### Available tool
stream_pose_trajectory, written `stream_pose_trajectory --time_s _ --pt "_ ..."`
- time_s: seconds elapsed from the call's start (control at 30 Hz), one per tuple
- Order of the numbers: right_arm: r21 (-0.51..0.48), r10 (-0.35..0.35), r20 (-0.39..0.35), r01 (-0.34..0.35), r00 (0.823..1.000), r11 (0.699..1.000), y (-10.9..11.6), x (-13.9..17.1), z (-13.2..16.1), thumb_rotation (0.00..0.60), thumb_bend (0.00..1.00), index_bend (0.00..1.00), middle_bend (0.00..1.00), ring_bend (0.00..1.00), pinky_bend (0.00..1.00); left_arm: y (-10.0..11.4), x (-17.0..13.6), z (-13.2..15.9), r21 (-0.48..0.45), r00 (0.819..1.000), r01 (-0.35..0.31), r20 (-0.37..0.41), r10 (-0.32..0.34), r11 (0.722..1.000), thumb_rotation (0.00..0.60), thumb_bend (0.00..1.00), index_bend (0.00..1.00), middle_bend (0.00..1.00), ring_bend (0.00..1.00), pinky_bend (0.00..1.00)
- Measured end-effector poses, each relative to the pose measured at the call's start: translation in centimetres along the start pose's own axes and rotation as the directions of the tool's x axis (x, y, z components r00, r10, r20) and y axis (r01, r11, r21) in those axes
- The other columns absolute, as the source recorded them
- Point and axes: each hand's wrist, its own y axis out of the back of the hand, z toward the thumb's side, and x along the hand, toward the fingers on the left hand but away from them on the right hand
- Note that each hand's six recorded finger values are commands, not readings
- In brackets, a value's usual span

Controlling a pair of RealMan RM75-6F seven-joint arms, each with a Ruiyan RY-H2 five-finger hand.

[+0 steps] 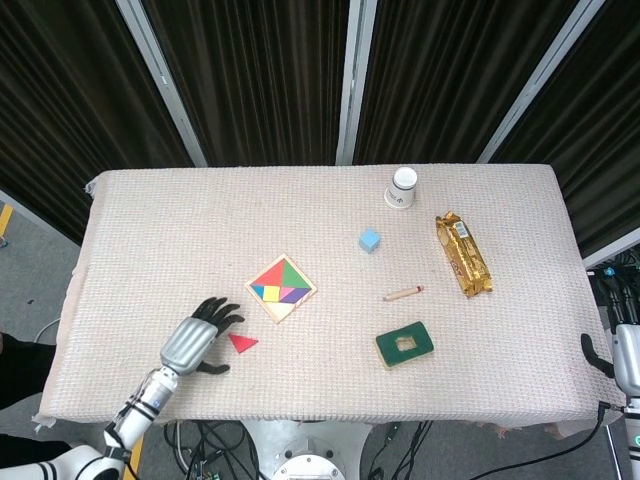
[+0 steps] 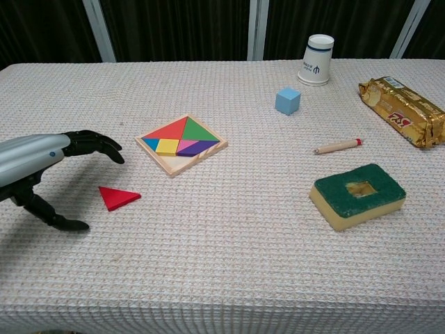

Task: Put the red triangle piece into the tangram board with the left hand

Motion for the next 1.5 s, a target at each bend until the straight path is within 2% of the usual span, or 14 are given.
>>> stream_pose_trajectory --time_s 0.77,1.13,1.5 --pt "0.004 0.003 0.009 -0.003 1.0 1.0 0.0 -0.1 -0.1 0.6 0.32 0.0 0.0 0.0 0.0 -0.5 1.8 0.4 -0.057 0.999 0.036 0.011 -0.035 0.998 0.6 0.16 0.31 0.1 0.0 0.01" --pt "0.003 0.004 0.018 -0.004 1.0 1.0 0.0 0.0 -0.5 0.6 0.34 0.0 0.0 0.0 0.0 -0.4 2.2 0.3 -0.046 0.999 0.035 0.005 -0.035 0.998 0.6 0.16 0.36 0.1 0.0 0.01" --pt "0.003 0.005 0.019 -0.005 1.0 1.0 0.0 0.0 -0.6 0.6 0.34 0.0 0.0 0.0 0.0 -0.6 2.6 0.1 -0.053 0.999 0.049 -0.008 -0.049 0.997 0.6 0.24 0.39 0.1 0.0 0.01"
